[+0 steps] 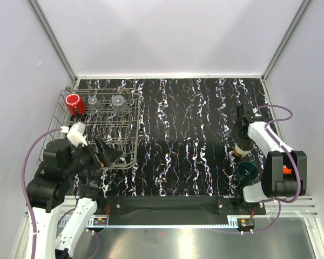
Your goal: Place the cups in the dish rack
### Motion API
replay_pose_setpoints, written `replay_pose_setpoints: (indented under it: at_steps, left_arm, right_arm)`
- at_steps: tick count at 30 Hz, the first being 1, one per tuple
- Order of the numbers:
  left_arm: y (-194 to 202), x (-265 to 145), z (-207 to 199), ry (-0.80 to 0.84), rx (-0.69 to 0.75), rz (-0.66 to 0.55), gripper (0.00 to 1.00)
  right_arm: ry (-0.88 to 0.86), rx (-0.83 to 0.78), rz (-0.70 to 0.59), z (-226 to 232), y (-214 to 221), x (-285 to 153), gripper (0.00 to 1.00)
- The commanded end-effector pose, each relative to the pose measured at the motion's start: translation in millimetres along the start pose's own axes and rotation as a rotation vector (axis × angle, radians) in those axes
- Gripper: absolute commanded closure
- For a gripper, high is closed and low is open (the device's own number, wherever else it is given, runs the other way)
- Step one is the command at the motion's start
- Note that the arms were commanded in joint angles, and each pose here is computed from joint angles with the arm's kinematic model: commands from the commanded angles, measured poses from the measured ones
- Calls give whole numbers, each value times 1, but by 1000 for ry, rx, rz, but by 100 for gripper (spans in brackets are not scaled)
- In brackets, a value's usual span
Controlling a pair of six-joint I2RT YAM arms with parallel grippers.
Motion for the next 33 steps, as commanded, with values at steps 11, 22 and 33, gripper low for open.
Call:
replay_pose_setpoints:
  at_steps: [11, 22, 33]
  left_arm:
    - [20, -11, 8, 66, 46, 6, 1]
    - [36, -32, -12, 340, 55, -45, 1]
    - [37, -50, -37, 659, -16, -160, 1]
  right_arm:
    - [22, -33, -26, 1, -9, 5, 89]
    - [-633, -116, -203, 33, -23, -134, 100]
    - [-1737, -265, -121, 82, 44, -309, 100]
Point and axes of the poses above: each gripper's point midway between its finger pads, its own x axis out along the fingers, its own z axis along the line the jaws close on, y = z × x, the point moved 6 cm from there along -x, back along the fingers, and after that the axes turned 13 degrees about -x, right-handed, at the moved point
